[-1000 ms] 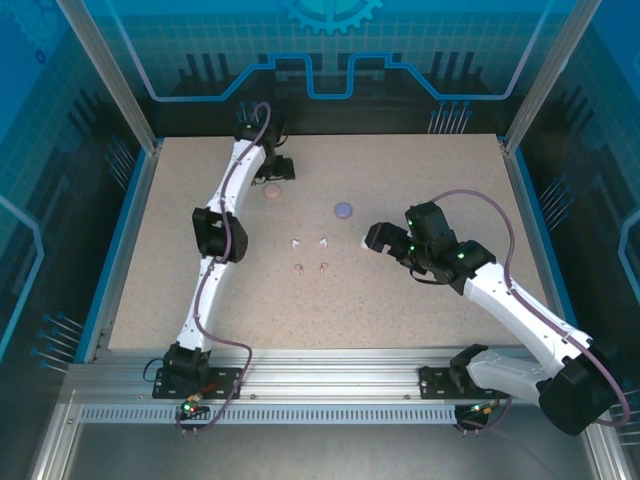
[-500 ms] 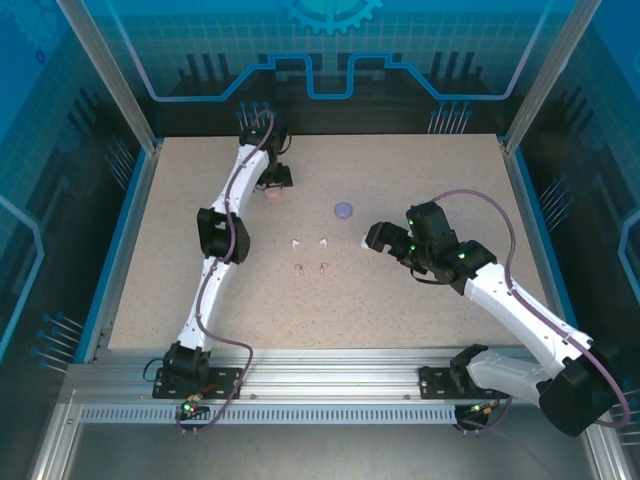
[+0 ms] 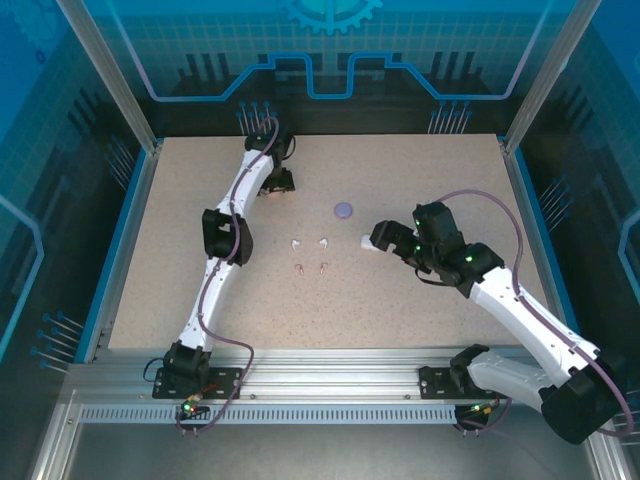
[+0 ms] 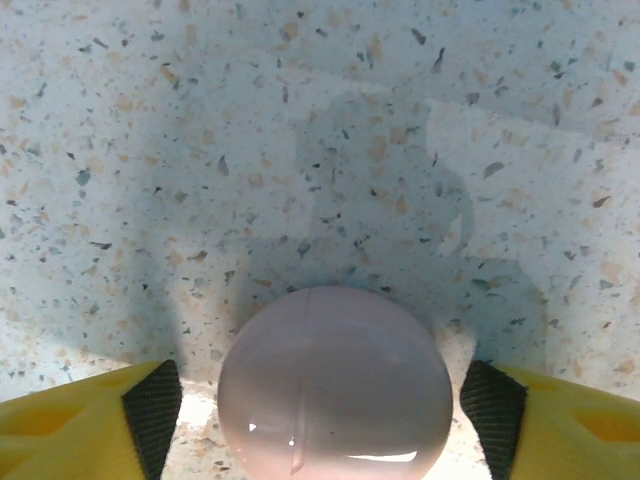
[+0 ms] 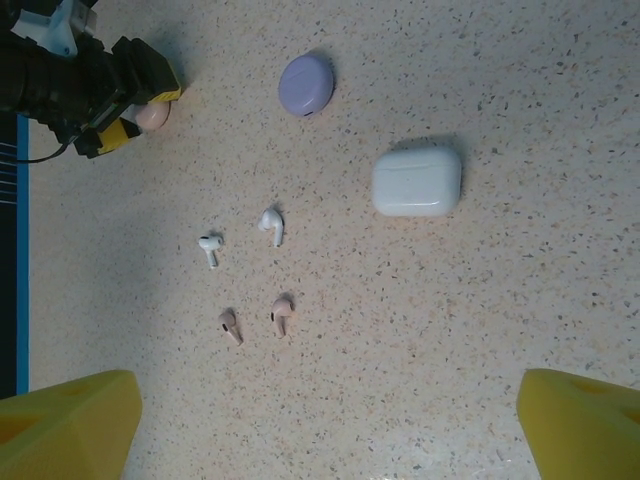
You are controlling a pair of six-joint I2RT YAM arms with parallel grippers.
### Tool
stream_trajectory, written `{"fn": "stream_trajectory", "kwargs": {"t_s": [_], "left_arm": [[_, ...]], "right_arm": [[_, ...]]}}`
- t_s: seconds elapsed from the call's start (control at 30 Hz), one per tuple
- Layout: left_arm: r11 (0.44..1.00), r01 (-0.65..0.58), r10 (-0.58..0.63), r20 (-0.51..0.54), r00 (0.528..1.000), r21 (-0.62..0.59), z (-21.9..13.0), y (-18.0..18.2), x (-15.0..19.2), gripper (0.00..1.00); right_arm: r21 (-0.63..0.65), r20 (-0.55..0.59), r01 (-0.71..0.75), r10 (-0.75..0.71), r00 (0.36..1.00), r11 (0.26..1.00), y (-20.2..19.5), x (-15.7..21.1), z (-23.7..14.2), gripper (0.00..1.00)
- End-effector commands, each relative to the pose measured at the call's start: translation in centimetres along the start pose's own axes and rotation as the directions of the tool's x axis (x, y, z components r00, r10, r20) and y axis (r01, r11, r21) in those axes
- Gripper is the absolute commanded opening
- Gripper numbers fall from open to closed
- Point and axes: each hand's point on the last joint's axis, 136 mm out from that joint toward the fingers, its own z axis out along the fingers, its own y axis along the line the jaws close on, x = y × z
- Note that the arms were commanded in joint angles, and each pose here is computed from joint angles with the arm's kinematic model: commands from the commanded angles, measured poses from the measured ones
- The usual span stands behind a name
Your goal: Insert the wireless bluetooth earbuds into the charging case
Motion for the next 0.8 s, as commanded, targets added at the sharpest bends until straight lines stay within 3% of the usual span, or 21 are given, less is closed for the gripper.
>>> {"fn": "stream_trajectory", "kwargs": {"t_s": [0.0,0.4,0.57,0.77], "left_arm": [[1.000,0.017,-0.017,0.025,1.000,0.015,0.8,-0.7,-0.5,0.73],[0.998,-0.006,0.006,-0.001,1.000,0.069,1.8,-1.8,0.0,0.48],[0.993,-0.052,0.046,0.058,0.997,0.102,-1.1,-2.6,-1.1,0.30],[0.980,-0.155,0.134,0.159,0.978,0.126,-7.3,-4.7,-1.5,0.24]], "right_arm": [[0.015,0.014,0.005,-0.005,1.000,1.000,-0.5,-0.4,-1.0,0.97],[0.021,0.034,-0.003,0.003,0.999,1.000,-0.9,-0.5,-1.9,0.97],[0.024,0.037,0.000,-0.001,0.999,1.000,-1.0,-0.6,-2.0,0.97],[0.033,0.044,0.009,-0.010,0.999,0.999,-1.2,-0.8,-2.0,0.97]]}}
